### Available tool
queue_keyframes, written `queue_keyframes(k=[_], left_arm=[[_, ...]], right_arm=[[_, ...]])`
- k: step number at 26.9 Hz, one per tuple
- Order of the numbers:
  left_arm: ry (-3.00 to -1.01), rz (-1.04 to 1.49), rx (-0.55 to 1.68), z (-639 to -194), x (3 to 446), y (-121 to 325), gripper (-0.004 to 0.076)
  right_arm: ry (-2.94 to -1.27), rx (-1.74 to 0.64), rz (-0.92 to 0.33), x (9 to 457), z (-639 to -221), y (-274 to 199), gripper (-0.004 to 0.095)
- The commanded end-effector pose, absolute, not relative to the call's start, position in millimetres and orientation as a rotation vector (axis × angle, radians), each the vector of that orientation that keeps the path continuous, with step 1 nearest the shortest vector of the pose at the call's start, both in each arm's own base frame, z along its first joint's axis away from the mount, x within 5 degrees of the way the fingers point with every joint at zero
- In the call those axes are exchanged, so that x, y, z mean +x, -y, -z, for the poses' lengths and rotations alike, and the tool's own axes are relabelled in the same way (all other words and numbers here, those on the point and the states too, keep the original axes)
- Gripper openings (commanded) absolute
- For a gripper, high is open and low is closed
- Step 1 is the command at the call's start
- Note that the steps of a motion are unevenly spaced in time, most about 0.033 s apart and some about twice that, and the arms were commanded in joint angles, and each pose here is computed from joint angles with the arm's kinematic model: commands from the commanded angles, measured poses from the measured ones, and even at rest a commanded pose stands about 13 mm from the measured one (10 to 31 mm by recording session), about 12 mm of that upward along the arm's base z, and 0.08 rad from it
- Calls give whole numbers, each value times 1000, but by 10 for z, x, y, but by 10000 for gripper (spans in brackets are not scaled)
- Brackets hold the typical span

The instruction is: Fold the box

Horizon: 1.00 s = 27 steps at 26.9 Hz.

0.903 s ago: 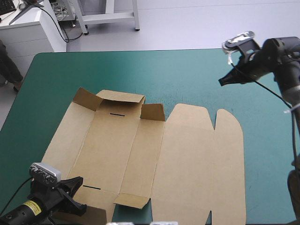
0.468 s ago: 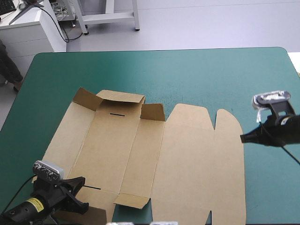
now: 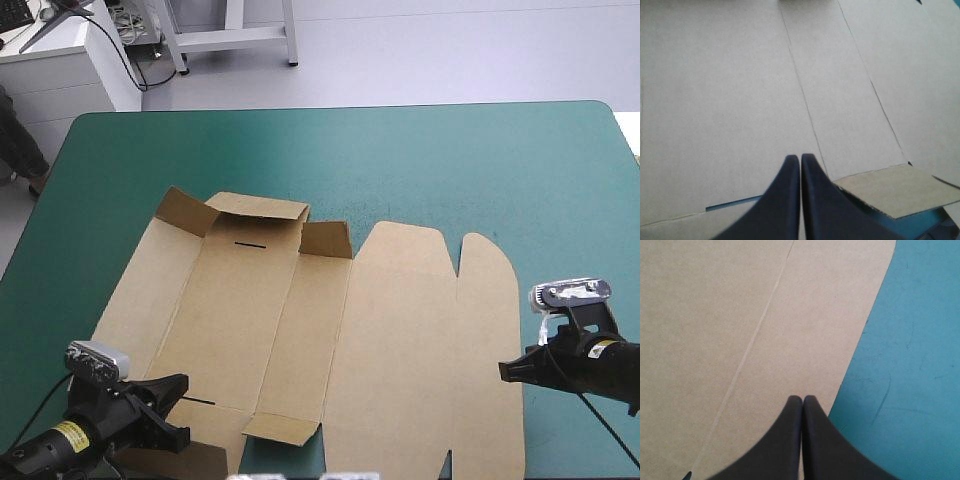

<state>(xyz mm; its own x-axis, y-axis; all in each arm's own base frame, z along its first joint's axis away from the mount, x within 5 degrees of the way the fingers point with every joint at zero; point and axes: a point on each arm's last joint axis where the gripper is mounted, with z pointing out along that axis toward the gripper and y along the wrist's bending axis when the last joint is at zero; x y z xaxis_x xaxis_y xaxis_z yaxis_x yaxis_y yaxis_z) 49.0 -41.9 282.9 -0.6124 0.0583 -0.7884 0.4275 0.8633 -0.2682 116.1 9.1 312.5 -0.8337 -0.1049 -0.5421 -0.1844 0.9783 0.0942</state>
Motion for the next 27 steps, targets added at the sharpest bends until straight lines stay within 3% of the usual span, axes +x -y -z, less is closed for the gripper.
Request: queue_keyframes(k=[1, 12, 19, 22, 27], left_arm=[[-2104, 602, 296, -3068, 562, 449, -8], [-2086, 538, 192, -3588, 1407, 608, -8], [-2236, 552, 118, -3627, 2165, 508, -8], [-2215, 662, 80, -3712, 2458, 287, -8], [-2199, 719, -88, -3764, 2724, -628, -8]], right_arm=[[-2497, -195, -200, 1188, -3196, -100, -19], [-2487, -213, -190, 1194, -3200, -98, -19], [-2478, -217, -185, 1201, -3204, -96, -19], [-2471, -215, -182, 1206, -3208, -95, -19], [-2460, -234, -171, 1213, -3213, -93, -19]])
